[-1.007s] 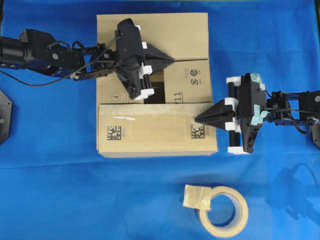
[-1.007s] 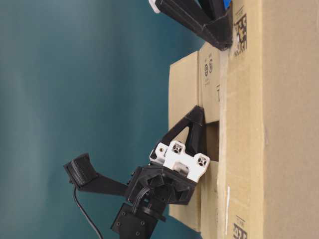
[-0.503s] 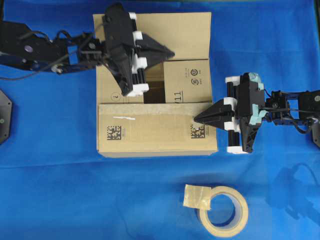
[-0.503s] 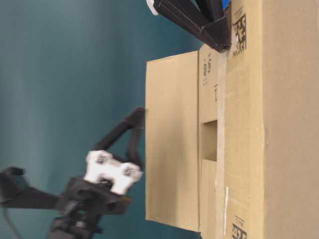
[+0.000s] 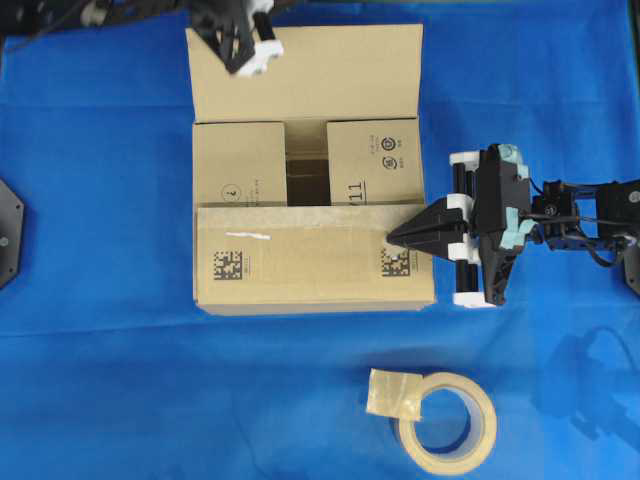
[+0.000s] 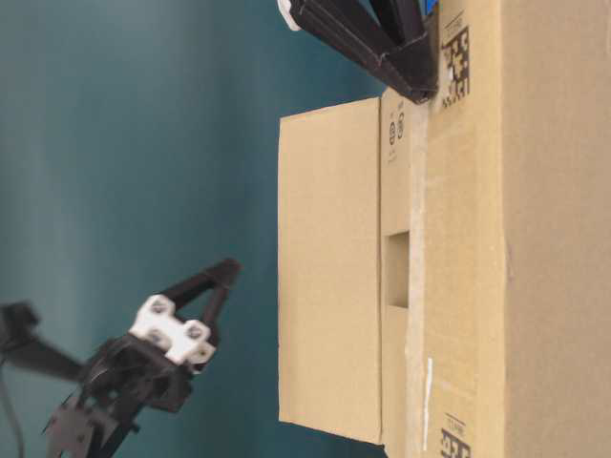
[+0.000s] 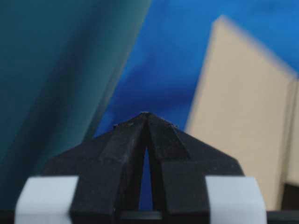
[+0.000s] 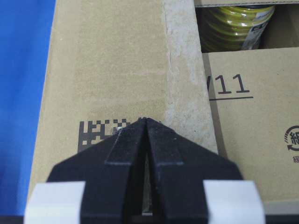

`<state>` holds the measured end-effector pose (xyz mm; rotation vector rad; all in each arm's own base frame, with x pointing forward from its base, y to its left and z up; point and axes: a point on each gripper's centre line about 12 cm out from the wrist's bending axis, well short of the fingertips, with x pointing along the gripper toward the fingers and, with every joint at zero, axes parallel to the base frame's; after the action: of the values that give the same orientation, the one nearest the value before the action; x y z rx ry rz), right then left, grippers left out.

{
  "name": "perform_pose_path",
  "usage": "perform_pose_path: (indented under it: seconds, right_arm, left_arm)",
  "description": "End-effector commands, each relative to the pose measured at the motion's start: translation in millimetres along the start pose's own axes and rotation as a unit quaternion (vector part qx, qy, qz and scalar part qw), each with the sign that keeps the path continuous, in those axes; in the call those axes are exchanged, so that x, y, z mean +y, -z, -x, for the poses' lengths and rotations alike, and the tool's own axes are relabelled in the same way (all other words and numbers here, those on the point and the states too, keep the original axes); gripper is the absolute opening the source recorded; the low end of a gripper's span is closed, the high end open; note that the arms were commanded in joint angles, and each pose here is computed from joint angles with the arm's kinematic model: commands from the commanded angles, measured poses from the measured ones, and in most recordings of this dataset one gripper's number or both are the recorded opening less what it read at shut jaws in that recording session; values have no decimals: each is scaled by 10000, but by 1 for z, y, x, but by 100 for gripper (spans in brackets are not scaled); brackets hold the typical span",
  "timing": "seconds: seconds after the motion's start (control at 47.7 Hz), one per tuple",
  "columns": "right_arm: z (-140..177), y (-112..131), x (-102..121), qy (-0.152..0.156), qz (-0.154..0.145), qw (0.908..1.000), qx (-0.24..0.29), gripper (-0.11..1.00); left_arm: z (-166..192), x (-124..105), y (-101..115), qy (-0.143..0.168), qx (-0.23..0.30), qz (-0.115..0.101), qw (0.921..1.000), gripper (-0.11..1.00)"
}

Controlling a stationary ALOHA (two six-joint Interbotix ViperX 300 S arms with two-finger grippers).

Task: Close the cardboard box.

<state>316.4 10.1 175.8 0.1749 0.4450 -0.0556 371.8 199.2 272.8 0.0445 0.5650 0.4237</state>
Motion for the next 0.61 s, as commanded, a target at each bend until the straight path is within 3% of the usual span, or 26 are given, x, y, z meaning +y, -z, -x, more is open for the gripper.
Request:
perform_pose_path:
  seconds: [0.0,0.273,0.587]
  right_arm:
    - [-1,-10,2,-21,-7,9998,-181,0]
    - [-1,-10,2,-19,-7,9998,-182,0]
    - [-1,-10,2,-19,8,9998,-174,0]
  left_arm:
    - [-2,18,-12,-118,162,48,9998,0]
    - [-32,24,13,47,1258,129,9920,0]
    - [-32,8,11,219,1381,30,9902,0]
